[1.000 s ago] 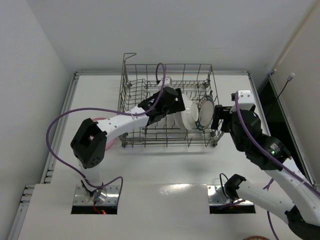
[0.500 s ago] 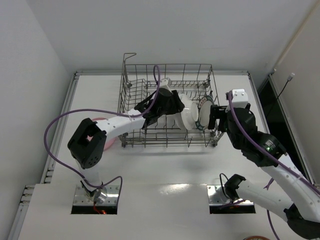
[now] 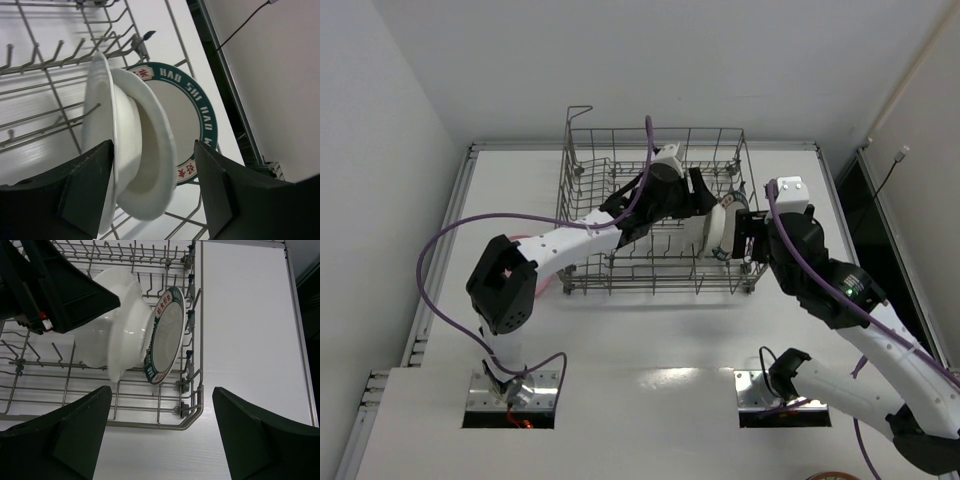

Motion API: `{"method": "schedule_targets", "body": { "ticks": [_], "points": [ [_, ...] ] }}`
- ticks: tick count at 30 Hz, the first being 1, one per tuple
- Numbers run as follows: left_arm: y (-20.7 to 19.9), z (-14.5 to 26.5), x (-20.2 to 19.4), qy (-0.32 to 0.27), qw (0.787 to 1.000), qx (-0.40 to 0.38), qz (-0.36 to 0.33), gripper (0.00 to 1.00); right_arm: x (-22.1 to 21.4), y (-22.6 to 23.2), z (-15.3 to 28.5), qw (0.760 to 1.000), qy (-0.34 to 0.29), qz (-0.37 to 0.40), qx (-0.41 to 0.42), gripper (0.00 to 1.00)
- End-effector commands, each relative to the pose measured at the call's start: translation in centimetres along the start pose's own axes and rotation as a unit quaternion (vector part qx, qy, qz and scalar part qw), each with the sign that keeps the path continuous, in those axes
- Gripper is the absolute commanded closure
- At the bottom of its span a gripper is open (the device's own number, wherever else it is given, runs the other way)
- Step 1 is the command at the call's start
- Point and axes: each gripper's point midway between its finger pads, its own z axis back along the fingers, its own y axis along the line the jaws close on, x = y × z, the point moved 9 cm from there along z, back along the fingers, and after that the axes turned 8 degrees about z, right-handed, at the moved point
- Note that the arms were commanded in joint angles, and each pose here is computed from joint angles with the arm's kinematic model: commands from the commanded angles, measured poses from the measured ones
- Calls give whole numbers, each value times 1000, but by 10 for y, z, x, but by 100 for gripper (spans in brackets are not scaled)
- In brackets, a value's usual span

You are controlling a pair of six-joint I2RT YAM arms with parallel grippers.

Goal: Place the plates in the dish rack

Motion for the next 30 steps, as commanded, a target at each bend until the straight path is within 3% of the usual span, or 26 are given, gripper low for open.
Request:
{"method": "schedule_targets", "body": {
  "ticks": [1,15,27,30],
  "points": [
    [-50,1,0,1,996,-88,-4,39,12,2,1,1000,-23,-20,8,20],
    [-46,9,-4,-1,997,-75,-10,38,10,-1,4,1000,-19,-17,2,19],
    [-31,12,-17,3,998,-70,-1,75,11,-3,6,1000,-23,-20,-2,19],
    [-31,12,-17,3,998,-70,-1,91,9,-4,6,1000,-19,-17,-2,19]
  ]
}}
